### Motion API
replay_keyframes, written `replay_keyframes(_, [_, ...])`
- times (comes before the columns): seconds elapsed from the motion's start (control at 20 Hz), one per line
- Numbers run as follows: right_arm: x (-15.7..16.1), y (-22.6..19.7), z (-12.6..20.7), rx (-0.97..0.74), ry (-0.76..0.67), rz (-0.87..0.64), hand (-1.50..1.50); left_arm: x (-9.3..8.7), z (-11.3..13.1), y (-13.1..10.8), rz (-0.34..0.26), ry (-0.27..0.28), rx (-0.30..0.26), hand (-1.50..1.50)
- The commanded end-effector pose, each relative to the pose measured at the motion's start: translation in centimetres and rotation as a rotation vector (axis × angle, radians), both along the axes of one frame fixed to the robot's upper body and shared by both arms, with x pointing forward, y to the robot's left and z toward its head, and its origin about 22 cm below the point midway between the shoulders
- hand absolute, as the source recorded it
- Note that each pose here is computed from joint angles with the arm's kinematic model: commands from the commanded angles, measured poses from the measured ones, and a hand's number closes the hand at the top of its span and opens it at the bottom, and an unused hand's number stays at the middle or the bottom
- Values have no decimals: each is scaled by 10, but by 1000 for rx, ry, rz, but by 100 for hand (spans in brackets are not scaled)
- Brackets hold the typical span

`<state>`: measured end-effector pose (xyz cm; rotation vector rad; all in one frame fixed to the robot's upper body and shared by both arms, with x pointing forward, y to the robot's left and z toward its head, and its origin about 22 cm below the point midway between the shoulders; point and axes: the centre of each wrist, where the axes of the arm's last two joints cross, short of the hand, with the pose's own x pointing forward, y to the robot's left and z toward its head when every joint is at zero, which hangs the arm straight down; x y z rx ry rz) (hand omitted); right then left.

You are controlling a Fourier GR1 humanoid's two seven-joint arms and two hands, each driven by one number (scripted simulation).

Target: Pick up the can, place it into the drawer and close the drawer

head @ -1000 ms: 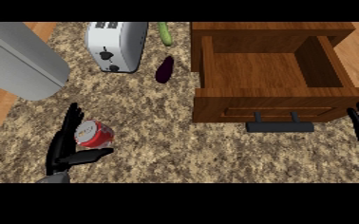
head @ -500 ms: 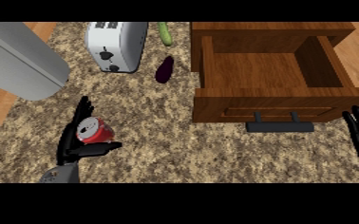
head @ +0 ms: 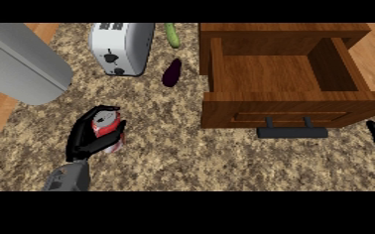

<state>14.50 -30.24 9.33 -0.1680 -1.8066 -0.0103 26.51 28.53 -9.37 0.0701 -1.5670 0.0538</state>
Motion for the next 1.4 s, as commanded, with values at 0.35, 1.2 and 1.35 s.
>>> replay_keyframes(0.35, [2,-1,16,3,-7,-5,-150,8,24,-19,-26,-50,-67,150])
replay_keyframes(1.2, [9,5,0,10,-37,-26,-150,52,126,-69,-67,-190,-1,150])
replay_keyframes(1.35, [-1,0,14,0,-39,-20,-150,59,155,-97,-97,-200,19,150])
